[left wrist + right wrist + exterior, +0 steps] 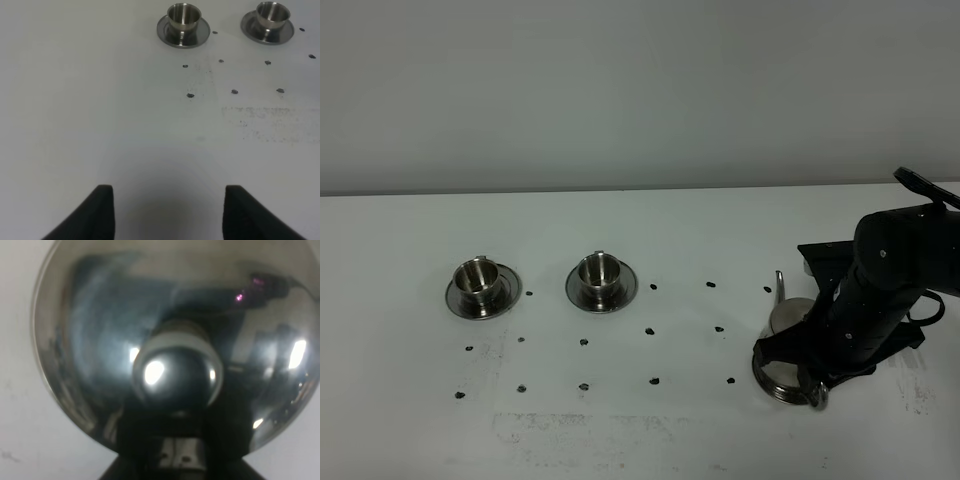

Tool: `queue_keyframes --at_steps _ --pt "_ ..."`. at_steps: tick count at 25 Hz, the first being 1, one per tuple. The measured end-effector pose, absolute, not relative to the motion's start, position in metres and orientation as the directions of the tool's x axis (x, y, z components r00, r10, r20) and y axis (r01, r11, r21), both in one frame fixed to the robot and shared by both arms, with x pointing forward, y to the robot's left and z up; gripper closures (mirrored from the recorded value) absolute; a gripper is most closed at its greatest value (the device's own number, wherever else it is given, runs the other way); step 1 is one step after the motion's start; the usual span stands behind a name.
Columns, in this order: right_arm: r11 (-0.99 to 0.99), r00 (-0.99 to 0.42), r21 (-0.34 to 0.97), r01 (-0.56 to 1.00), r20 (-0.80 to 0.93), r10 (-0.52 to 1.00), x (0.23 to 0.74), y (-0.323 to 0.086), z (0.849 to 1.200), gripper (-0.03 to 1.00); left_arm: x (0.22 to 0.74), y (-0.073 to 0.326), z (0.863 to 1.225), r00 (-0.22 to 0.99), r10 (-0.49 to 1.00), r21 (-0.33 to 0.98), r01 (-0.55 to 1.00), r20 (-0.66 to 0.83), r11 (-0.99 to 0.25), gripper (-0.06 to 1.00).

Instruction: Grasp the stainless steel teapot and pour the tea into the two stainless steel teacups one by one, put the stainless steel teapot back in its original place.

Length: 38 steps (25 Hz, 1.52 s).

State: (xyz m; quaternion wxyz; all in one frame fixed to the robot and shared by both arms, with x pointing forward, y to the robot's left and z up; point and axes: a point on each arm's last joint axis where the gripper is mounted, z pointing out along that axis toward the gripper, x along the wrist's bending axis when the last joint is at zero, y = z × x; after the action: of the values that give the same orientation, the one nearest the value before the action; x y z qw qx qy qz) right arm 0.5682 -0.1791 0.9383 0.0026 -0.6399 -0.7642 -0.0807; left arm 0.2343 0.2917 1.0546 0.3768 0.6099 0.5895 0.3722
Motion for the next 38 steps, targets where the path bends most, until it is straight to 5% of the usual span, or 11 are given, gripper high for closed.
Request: queue_keyframes --at_steps 38 --pt "0.213 -0.238 0.195 0.958 0.116 0.964 0.567 -0.179 0.957 0.76 0.234 0.292 1.055 0.028 1.000 0.898 0.439 0.010 -0.021 0.41"
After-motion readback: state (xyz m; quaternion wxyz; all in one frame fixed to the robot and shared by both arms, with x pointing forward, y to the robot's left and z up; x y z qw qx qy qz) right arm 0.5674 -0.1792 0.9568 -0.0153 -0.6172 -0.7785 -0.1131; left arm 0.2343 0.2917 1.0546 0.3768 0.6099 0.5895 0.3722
